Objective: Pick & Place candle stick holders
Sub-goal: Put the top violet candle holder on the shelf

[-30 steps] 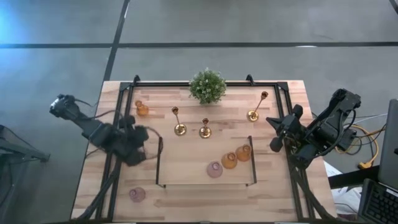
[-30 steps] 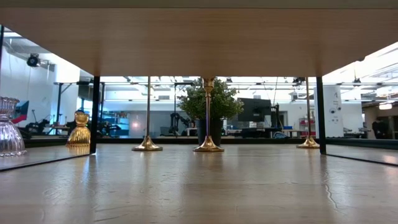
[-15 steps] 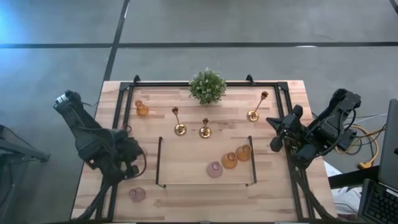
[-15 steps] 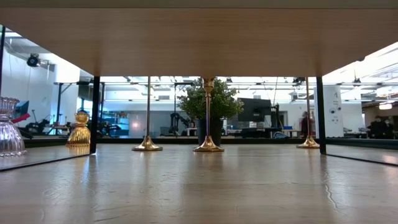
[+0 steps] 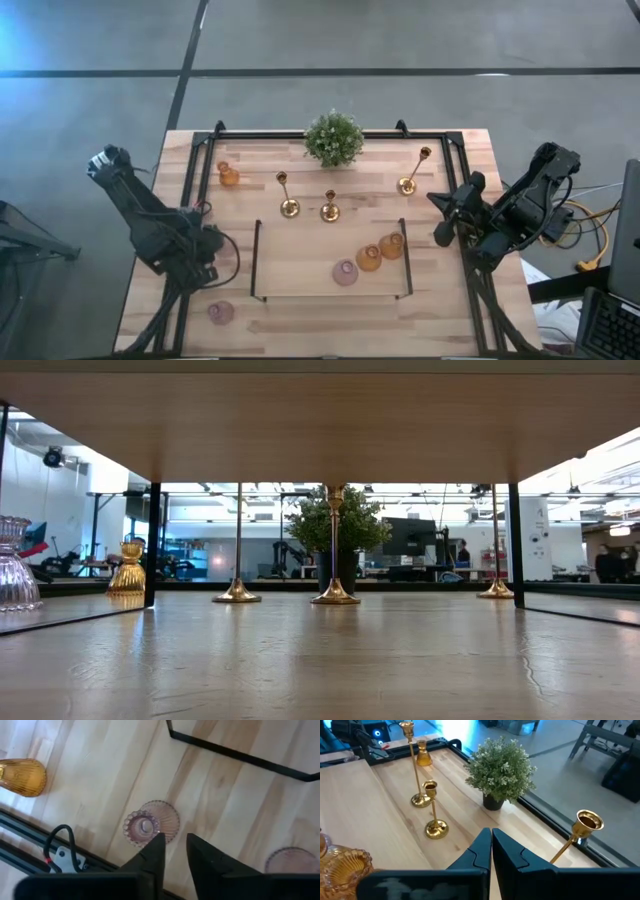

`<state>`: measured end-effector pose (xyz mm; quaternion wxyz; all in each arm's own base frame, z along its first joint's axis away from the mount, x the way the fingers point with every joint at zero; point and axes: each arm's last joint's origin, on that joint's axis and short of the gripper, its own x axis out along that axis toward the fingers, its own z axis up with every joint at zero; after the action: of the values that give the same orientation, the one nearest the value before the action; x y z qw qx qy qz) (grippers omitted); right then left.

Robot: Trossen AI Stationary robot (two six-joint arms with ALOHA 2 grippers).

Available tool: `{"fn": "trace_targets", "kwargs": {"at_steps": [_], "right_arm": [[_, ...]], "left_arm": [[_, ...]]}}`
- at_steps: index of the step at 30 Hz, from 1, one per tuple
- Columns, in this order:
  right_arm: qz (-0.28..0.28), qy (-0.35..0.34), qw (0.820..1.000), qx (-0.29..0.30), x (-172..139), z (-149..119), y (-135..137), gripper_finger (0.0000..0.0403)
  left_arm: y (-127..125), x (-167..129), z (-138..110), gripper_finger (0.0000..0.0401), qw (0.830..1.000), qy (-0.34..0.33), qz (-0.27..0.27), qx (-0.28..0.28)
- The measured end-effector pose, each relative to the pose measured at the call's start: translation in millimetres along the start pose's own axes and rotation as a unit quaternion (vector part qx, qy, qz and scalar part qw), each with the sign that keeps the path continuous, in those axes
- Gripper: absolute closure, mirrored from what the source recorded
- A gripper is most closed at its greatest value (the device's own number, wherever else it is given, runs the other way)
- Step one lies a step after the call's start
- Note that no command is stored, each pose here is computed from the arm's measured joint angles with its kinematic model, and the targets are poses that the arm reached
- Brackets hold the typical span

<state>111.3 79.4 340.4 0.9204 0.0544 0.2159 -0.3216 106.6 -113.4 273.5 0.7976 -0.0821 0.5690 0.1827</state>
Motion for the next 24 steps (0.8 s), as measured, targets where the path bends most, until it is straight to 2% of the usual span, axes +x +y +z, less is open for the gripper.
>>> {"fn": "trace_targets", "kwargs": {"at_steps": [7,12,16,21,24], "right_arm": [[0.000,0.000,1.000,0.003,0.0,0.0,0.1,0.0394],[0.000,0.000,1.000,0.003,0.0,0.0,0.1,0.0394],[0.000,0.000,1.000,0.003,0.0,0.0,0.0,0.0394],[0.000,0.000,1.000,0.002,0.0,0.0,0.0,0.0394],[0.000,0.000,1.000,0.001,0.1,0.1,0.0,0.0394]], "left_arm": [[1.3,6.2,-2.4,0.0254,1.000,0.003,0.012,0.003],[1.3,8.0,-3.1,0.0226,1.000,0.003,0.014,0.005],[1.1,9.0,-3.4,0.0218,1.000,0.003,0.013,0.012],[-1.5,9.0,-2.6,0.0220,0.997,0.000,0.000,0.072],[-2.0,9.1,-2.1,0.0222,0.996,-0.004,-0.001,0.087]]}}
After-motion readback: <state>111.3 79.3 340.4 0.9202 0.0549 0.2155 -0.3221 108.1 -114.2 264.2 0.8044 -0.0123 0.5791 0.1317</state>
